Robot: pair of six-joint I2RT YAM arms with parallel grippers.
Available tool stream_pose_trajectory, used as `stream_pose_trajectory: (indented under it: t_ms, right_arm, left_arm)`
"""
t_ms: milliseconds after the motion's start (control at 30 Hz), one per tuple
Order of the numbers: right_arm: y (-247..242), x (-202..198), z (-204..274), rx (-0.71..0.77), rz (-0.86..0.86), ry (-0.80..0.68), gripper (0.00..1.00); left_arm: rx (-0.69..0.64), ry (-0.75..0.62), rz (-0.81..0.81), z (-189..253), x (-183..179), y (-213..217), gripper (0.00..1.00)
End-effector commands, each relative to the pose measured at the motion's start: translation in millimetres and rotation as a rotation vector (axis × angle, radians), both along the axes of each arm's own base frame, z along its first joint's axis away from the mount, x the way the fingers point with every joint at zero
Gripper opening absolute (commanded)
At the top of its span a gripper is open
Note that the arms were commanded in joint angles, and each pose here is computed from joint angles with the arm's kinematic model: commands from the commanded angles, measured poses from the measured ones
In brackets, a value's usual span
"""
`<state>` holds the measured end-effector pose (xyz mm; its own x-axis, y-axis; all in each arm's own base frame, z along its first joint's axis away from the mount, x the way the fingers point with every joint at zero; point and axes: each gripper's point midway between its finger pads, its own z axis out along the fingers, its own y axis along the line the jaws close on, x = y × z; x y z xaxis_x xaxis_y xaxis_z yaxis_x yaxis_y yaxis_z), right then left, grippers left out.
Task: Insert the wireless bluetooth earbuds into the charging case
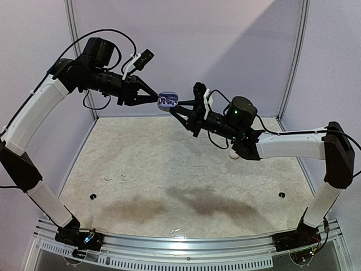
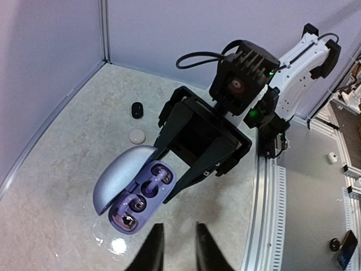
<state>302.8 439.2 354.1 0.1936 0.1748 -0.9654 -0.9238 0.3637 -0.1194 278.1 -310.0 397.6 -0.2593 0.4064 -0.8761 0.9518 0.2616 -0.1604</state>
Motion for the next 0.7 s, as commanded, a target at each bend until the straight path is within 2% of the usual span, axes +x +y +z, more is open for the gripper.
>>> stream_pose_trajectory:
  t_ms: [0, 233, 367, 667]
  right_arm:
    - [-7.6, -11.8, 17.8, 0.001, 0.026, -0.039, 0.0]
    - [-8.8, -16.6, 22.2, 0.005, 0.047, -0.045, 0.0]
    - [-7.5, -17.8, 22.3, 0.006, 0.055, -0.045, 0.0]
    - [-6.5, -16.3, 21.9, 0.009, 0.055, -0.044, 0.0]
  left_arm:
    - [-0.042, -0.069, 0.03, 12.5, 5.3, 1.4, 0.13]
    - [-0.036, -0.181, 0.069, -0.3, 7.7, 4.4, 0.06]
    - [-0.042, -0.201, 0.108, 3.0, 18.7, 3.3, 0.04]
    - [-0.055, -0.177, 0.068, -2.0, 10.9, -4.4, 0.04]
